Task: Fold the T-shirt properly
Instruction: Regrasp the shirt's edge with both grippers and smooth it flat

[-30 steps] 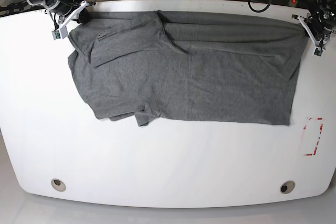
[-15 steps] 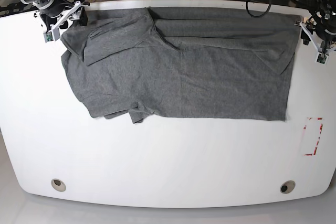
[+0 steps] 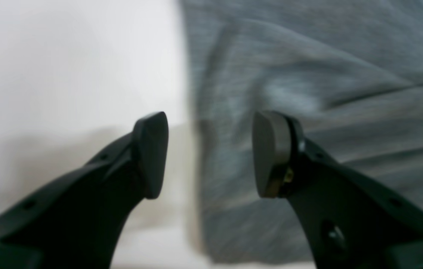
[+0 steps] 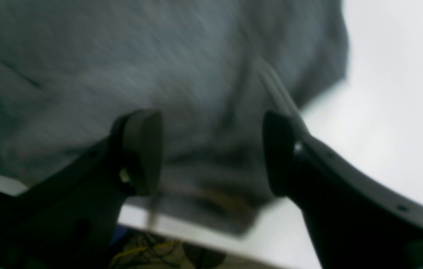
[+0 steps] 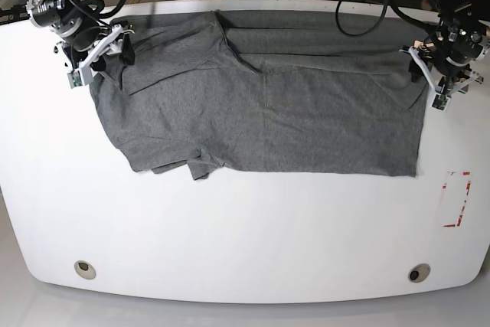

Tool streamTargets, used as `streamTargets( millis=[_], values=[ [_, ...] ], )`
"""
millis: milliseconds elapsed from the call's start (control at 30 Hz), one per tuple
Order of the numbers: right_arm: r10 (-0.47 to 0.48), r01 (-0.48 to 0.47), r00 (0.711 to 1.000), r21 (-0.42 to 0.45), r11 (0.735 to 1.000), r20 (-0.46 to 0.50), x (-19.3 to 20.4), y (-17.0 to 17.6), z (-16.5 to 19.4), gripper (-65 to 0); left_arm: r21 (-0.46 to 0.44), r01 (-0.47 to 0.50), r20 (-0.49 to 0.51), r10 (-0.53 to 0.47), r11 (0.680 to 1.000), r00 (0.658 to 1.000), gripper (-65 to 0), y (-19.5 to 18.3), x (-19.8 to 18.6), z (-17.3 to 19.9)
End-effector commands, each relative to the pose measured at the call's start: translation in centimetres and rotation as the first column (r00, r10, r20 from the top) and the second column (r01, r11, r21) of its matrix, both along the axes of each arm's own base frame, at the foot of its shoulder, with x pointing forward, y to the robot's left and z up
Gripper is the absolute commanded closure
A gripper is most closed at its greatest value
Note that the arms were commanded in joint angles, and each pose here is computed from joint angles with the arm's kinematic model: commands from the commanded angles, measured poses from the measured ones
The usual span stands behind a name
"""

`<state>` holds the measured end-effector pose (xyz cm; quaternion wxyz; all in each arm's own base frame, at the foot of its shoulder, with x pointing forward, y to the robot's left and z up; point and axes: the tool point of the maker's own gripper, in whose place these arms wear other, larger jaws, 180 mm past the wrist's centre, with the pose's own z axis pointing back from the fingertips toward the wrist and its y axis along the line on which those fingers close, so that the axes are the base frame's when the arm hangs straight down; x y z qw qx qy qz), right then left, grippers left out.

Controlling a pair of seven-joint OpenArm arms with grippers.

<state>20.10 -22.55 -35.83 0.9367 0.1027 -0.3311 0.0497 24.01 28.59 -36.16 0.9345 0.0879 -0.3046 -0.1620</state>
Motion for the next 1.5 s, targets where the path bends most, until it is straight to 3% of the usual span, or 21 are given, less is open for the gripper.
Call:
streamTargets(
  millis=[0,200,367,533,667,967,1033,1100,1167,1233,1467],
  values=[
    [0.001,0.0,0.999,-0.009,1.0,0.043,1.5,-0.4,0.8,-39.3,0.006,0.04,0.07,-0.04,0.999,0.997,-33.2,-0.6,1.9,1.7],
    [-0.026,0.025,1.0,-0.134,0.991,-0.002,3.1,-3.3,0.2,-39.3,0.001,0.081,0.067,-0.081,0.997,0.994,-33.3,-1.8,2.3,1.5],
    [-0.057,0.046,0.997,-0.186,0.982,-0.056,3.3,-5.4,-1.0,-39.3,-0.013,0.029,0.071,-0.029,0.999,0.997,-33.5,-0.8,3.1,1.2],
    [-0.055,0.04,0.995,-0.174,0.984,-0.081,3.0,-6.4,-1.6,-39.3,-0.026,0.015,0.033,-0.015,1.0,0.999,-33.2,0.2,2.9,-0.2],
    [-0.044,0.032,0.996,-0.142,0.989,-0.078,2.8,-5.9,-1.7,-39.3,-0.043,0.029,0.076,-0.025,0.999,0.997,-33.2,-0.1,3.2,0.0],
    [-0.016,0.005,0.995,-0.117,0.993,-0.094,2.7,-4.3,-2.4,-39.2,-0.027,0.016,0.027,-0.016,1.0,1.0,-33.1,0.5,2.2,-1.8],
    [-0.011,0.0,0.995,-0.112,0.994,-0.097,2.7,-4.0,-2.6,-38.8,-0.027,0.015,0.024,-0.014,1.0,1.0,-30.6,0.6,2.1,-1.9],
    [-0.012,0.001,0.995,-0.107,0.994,-0.098,2.7,-3.9,-2.7,-35.0,-0.023,0.016,0.024,-0.015,1.0,1.0,-24.6,0.7,2.2,-1.9],
    [-0.018,0.007,0.992,-0.087,0.996,-0.121,2.4,-3.9,-3.5,-26.0,-0.024,0.016,0.025,-0.015,1.0,1.0,-15.6,0.7,2.2,-1.9],
    [-0.024,0.015,0.991,-0.069,0.998,-0.129,2.7,-3.9,-4.0,-19.2,-0.023,0.015,0.025,-0.015,1.0,1.0,-11.4,0.7,2.2,-1.9],
    [-0.038,0.033,0.987,-0.034,0.999,-0.159,2.5,-4.1,-5.2,0.0,-0.019,0.016,0.033,-0.015,1.0,0.999,-7.2,0.8,2.3,-1.6]
  ],
)
